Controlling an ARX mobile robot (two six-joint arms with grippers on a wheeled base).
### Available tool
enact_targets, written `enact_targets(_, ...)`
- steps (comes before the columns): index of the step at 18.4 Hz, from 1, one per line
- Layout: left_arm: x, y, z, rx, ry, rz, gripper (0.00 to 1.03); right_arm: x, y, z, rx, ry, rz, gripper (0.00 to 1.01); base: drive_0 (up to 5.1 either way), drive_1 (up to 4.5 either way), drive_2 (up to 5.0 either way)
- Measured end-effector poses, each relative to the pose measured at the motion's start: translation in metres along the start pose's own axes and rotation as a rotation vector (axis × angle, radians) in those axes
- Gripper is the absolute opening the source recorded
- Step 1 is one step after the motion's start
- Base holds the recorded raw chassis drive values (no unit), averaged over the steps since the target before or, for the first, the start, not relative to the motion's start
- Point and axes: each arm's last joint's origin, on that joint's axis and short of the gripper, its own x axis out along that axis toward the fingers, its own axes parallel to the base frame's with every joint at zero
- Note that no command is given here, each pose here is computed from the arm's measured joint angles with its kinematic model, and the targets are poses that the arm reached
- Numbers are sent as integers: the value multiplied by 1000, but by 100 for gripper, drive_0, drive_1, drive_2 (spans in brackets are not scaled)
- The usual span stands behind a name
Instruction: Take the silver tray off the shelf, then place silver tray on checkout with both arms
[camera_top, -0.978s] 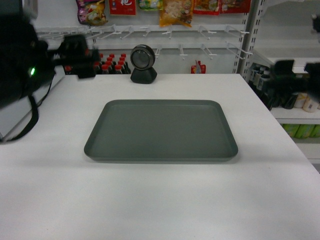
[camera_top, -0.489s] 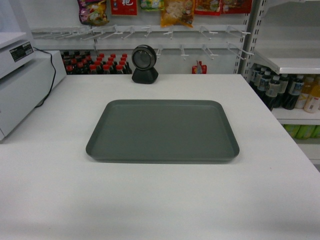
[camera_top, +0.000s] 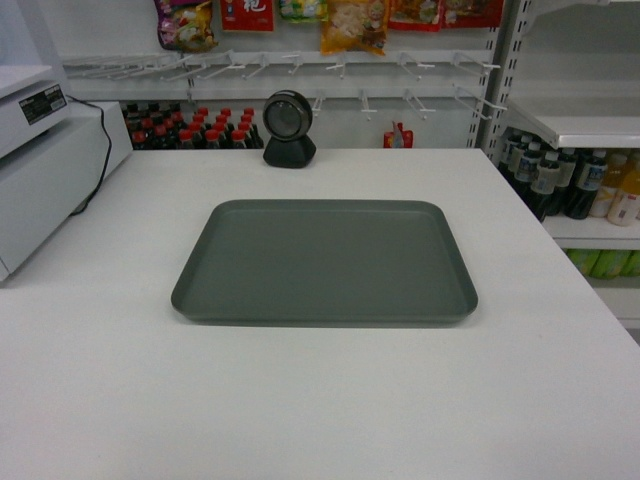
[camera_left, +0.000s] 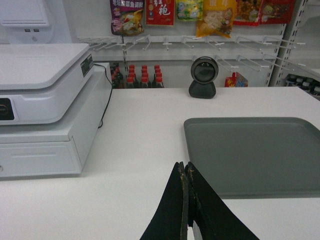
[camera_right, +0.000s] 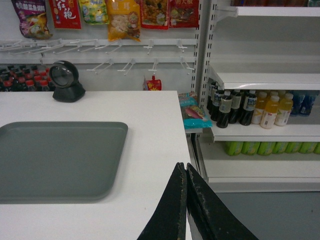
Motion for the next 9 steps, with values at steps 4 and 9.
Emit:
enact_targets(4,-17,0,1,0,-8,0,1,-19,0,1,0,-4,0,2,0,0,0)
enact_targets(9,-33,0,4,0,-17,0,1,-37,0,3,0,-12,0,2,0,0,0)
